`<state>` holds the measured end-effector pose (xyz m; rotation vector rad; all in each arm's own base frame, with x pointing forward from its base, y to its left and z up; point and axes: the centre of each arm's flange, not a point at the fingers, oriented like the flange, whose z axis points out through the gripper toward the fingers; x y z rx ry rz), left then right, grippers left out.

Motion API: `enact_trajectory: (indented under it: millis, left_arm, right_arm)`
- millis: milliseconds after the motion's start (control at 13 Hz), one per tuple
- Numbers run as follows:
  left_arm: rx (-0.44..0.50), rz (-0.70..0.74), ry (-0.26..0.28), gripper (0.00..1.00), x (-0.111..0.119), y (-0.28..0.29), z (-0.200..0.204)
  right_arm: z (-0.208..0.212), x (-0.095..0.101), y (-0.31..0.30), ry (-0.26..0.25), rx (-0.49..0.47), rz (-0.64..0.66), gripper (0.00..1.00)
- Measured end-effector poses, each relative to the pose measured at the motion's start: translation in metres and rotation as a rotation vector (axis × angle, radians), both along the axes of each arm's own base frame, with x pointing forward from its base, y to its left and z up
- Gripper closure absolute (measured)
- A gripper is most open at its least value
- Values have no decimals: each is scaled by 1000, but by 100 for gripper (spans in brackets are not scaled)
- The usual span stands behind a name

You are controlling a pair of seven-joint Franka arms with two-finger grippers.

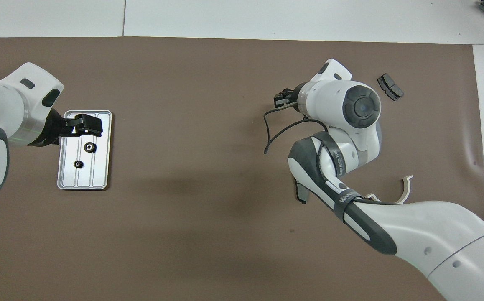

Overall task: Pick bearing gear from pile to tray
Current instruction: 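Carry the ring toward the center with the right gripper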

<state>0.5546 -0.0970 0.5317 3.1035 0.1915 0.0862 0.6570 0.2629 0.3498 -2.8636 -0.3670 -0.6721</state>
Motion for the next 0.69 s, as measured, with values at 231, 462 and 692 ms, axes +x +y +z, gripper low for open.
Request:
enact_trajectory:
  millis: [231, 462, 692]
  left_arm:
    - [-3, 21, -2, 0, 0, -5, -5]
    - [-4, 25, -6, 0, 1, -5, -10]
    - [-14, 48, -38, 0, 6, -9, -27]
  right_arm:
    - [-19, -26, 96, -28, 96, 53, 65]
    - [-27, -46, 166, -2, 166, 50, 65]
    - [-25, -65, 214, 41, 254, -33, 64]
